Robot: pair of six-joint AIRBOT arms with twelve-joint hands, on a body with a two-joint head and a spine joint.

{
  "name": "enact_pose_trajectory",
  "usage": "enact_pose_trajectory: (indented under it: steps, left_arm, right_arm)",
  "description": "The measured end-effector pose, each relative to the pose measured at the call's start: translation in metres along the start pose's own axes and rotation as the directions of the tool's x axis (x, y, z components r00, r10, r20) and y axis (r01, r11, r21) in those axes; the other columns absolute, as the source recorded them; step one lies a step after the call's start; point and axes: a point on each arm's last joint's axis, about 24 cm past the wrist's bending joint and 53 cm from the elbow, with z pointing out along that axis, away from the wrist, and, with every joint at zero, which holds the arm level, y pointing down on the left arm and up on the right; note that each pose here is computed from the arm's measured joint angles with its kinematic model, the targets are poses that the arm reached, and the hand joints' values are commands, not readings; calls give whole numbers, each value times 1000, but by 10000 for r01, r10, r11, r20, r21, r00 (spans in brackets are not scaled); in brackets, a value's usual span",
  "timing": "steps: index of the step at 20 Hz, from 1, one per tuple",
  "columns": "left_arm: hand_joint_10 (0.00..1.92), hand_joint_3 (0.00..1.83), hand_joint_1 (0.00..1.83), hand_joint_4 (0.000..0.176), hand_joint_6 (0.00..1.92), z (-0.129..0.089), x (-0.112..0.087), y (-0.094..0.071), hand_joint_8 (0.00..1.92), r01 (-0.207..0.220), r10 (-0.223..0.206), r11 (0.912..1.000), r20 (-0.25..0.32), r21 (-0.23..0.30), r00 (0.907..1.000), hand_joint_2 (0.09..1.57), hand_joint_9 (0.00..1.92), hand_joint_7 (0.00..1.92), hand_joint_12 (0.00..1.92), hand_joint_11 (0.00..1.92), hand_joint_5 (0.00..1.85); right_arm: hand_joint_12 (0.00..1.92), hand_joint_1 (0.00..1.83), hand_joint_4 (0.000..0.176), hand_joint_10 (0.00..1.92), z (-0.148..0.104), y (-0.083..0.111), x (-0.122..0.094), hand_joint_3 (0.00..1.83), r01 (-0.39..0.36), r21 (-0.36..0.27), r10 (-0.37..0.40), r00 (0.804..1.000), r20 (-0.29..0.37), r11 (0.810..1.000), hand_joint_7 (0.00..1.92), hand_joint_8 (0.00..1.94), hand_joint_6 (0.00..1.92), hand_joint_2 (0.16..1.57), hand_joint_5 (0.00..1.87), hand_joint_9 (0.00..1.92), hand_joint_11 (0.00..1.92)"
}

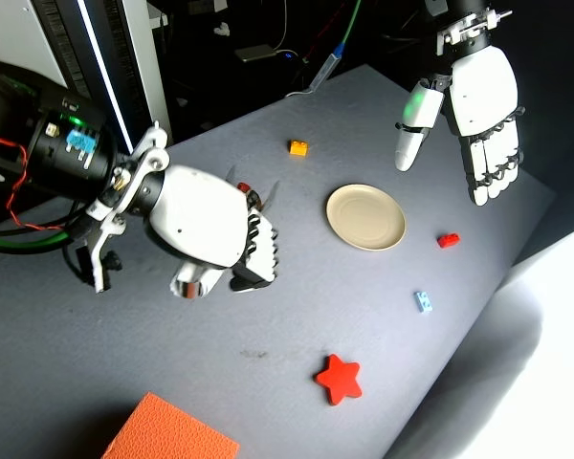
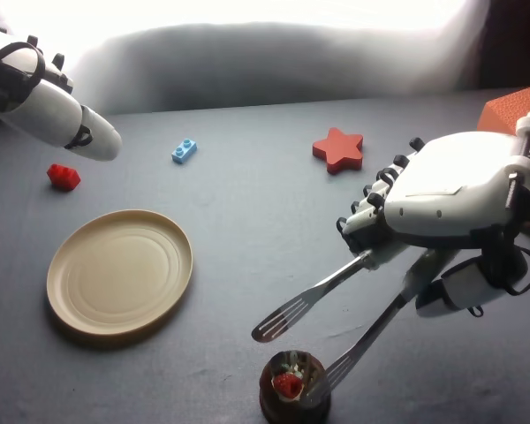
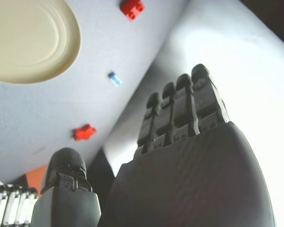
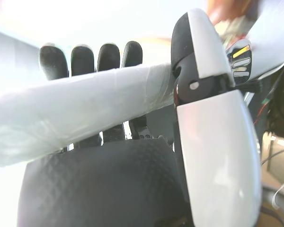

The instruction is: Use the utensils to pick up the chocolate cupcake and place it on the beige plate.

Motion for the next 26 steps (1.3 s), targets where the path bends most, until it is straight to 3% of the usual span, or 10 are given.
enact_pose_trajectory:
  steps: [2,4,10,21,26]
  left_arm:
    - [1,0,27,0,0,0,0,0,0,-4,4,10000,-2,-3,10000,1108,4,0,6,14,0]
    - [2,1,14,0,0,0,0,0,0,1,-1,10000,-3,-15,10000,1112,6,0,6,11,0]
    - [0,1,2,0,0,-1,2,-2,0,-43,43,10000,-43,5,10000,1113,0,0,1,1,0]
    - [2,0,22,0,0,-1,3,0,0,-44,43,10000,-78,-75,10000,1107,7,0,14,16,0]
    - [1,0,36,0,0,-1,3,1,0,-44,43,10000,-84,-89,10000,1112,6,0,14,8,0]
  right_arm:
    - [1719,964,0,1650,0,0,-3,0,8,-34,-8,9999,169,10000,340,1529,1232,1113,328,375,393]
    - [1756,917,0,1606,1,-1,-1,3,51,-30,-51,9997,230,10000,398,1451,1245,1124,409,395,379]
    - [1723,979,0,1589,5,-3,15,0,369,-22,-369,9993,-17,9993,402,1435,1209,1107,419,385,376]
    - [1746,962,0,1631,13,5,19,1,1106,-256,-1095,9932,393,9935,349,1509,1281,1122,354,346,326]
    - [1754,961,0,1625,15,0,34,3,1219,-195,-1218,9925,62,9923,372,1456,1196,1129,389,354,347]
